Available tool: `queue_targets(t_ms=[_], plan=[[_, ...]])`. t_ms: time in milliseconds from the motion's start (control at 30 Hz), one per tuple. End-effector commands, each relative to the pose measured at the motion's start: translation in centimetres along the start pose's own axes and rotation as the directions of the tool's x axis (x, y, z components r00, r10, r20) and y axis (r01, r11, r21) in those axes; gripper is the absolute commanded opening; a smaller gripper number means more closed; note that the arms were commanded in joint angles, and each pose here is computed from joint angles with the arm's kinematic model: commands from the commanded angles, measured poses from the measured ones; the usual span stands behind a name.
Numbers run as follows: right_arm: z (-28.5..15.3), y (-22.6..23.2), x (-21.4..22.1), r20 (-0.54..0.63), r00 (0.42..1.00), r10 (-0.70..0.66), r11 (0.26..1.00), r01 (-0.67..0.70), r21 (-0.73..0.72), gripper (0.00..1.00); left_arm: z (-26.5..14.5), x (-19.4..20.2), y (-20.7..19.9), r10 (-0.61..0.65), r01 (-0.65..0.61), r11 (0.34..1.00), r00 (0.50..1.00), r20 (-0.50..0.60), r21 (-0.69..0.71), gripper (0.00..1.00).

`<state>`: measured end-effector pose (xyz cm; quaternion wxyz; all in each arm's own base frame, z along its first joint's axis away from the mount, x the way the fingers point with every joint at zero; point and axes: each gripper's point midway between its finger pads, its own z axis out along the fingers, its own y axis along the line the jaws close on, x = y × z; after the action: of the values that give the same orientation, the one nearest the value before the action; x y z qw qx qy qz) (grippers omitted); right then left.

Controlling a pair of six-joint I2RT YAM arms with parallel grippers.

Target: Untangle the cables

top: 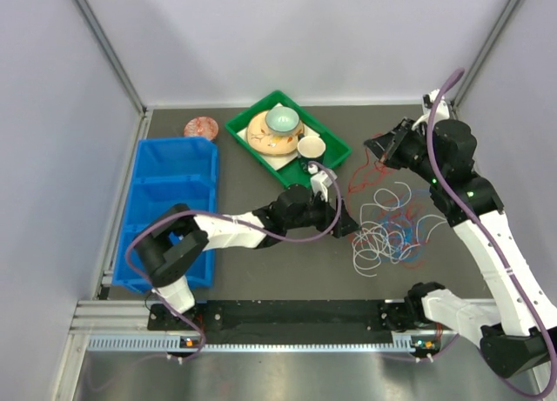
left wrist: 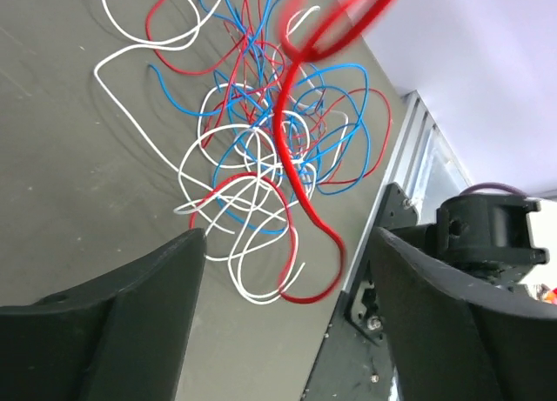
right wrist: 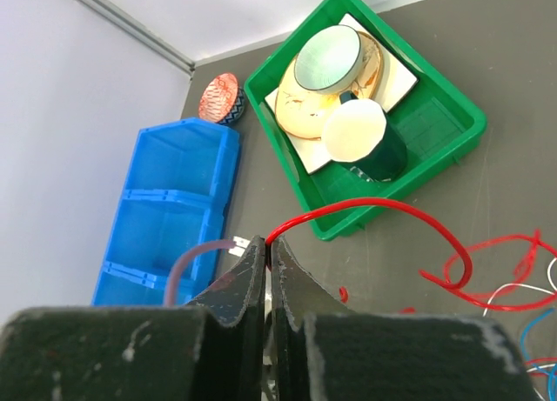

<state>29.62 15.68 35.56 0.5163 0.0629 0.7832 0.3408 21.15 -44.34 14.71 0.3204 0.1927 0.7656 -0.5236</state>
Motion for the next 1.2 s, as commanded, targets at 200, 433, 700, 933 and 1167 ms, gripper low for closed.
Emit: queue_targets(t_ms=[200, 433, 700, 933, 1167], plan=[[-0.9, 2.0, -2.5, 0.085, 0.996, -0.014, 0.999, 0.018, -0.045, 0.00, 1.6, -4.0, -1.4, 0.192, -0.190, 0.980, 0.981, 0.039, -0.052, 0.00], [-0.3, -0.9, -1.8, 0.061, 0.997, -0.055, 0.995, 0.050, 0.084, 0.00, -4.9, -13.2, -6.3, 0.386, -0.360, 0.919, 0.905, 0.178, -0.164, 0.00], [1.2, -3.5, 1.2, -0.012, 1.000, 0.007, 0.989, -0.006, 0.147, 0.00, -12.4, -23.2, -16.6, 0.421, -0.432, 0.899, 0.807, 0.413, -0.072, 0.00], [1.6, -2.6, 2.6, -0.075, 0.997, 0.022, 0.997, -0.016, 0.075, 0.00, -16.3, -27.0, -18.5, 0.454, -0.453, 0.880, 0.717, 0.529, -0.142, 0.00], [1.7, 0.9, 3.7, -0.100, 0.991, 0.085, 0.993, -0.093, -0.077, 0.00, -17.2, -23.8, -9.4, 0.450, -0.306, 0.877, 0.795, 0.407, -0.371, 0.00]])
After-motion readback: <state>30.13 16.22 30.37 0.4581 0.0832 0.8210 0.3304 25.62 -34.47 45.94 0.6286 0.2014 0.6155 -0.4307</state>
